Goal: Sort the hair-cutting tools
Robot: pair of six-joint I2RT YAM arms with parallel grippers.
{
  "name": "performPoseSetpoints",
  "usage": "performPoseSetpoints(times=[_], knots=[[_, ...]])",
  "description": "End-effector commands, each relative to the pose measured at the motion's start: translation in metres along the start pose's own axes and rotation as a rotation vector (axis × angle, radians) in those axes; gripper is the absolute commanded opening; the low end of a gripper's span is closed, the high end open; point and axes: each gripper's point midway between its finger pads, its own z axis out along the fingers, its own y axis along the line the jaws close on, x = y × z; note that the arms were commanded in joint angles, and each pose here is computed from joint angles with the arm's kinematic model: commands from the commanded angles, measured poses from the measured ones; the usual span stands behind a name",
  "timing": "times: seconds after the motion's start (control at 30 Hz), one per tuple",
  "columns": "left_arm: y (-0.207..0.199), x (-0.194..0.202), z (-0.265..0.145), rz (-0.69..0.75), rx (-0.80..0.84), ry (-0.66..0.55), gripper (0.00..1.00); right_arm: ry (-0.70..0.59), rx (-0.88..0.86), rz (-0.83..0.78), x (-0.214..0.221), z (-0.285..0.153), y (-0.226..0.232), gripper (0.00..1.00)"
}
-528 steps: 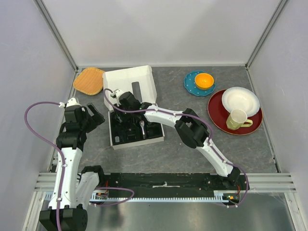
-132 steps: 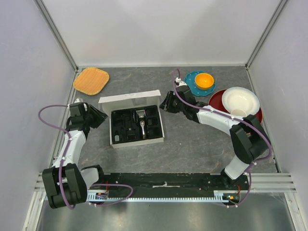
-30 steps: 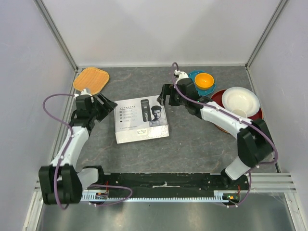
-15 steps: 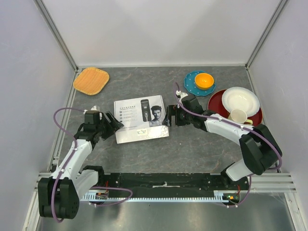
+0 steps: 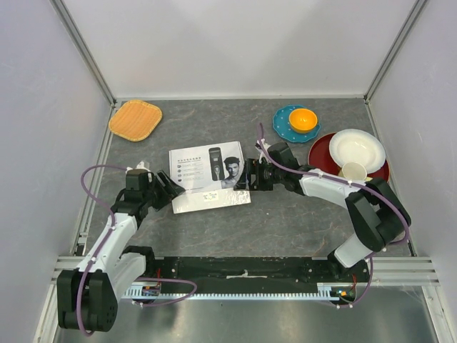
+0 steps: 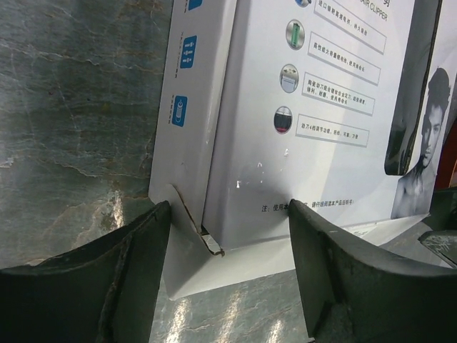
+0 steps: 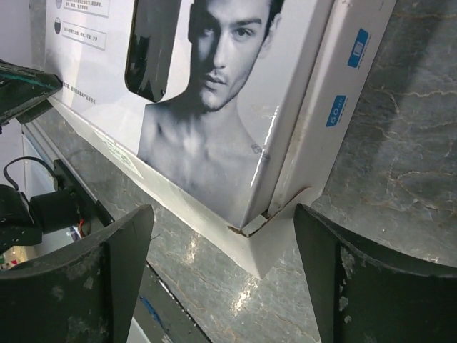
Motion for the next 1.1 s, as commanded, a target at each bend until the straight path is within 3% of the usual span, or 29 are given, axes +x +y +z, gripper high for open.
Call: performPoseSetpoints(times=[0.0, 0.23, 0.73, 1.07], knots=[[-0.012, 0.012, -0.004, -0.029, 0.070, 0.034, 0.72, 0.032, -0.073, 0.055, -0.003, 0.000, 0.022, 0.83], [-0.020, 0.010, -0.020, -0.022, 0.080, 0.025, 0.68, 0.069, 0.007, 0.077, 0.004, -0.012, 0.019, 0.76], [-0.031, 0.007, -0.039, 0.006, 0.112, 0.015, 0.54, 0.093, 0.010, 0.093, 0.007, -0.018, 0.024, 0.62], [-0.023, 0.006, -0.039, 0.009, 0.070, 0.005, 0.54, 0.087, 0.049, 0.080, 0.009, -0.017, 0.015, 0.59]])
